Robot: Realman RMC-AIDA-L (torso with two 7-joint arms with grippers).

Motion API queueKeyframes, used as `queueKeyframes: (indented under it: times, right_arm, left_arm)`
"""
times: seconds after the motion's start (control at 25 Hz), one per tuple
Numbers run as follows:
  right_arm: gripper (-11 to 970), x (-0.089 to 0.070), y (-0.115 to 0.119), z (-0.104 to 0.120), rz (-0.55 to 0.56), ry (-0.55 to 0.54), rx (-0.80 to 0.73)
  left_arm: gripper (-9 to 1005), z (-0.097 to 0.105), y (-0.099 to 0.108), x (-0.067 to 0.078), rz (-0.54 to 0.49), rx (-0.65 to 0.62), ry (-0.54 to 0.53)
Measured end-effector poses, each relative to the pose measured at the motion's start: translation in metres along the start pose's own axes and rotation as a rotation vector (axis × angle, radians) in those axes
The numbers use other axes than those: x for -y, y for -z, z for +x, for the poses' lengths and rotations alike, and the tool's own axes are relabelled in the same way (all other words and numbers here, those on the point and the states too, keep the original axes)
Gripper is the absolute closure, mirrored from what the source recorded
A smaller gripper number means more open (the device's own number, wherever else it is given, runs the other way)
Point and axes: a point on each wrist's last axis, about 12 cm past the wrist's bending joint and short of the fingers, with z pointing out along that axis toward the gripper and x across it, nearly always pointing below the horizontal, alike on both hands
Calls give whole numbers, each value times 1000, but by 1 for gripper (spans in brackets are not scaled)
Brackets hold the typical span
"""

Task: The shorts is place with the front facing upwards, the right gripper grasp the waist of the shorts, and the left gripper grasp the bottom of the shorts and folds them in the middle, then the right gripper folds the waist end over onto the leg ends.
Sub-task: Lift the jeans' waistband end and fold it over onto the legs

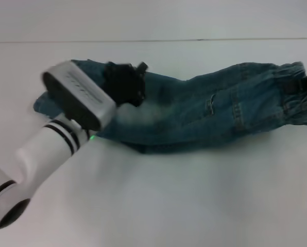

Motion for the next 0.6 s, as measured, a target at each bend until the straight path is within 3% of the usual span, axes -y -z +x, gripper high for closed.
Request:
queueKeyframes:
  times: [0.08, 0.2, 0.6]
  right_arm:
    - [854, 0, 6, 1, -10, -3, 20]
    - [854, -2, 12, 1, -33, -6, 50]
    - [854, -15, 23, -19, -104, 35, 105]
  left_arm:
    - [997, 1, -3, 5, 21, -29, -13]
    - [994, 4, -6, 31, 124, -116, 38]
    - [978, -13, -4, 83, 280, -107, 192]
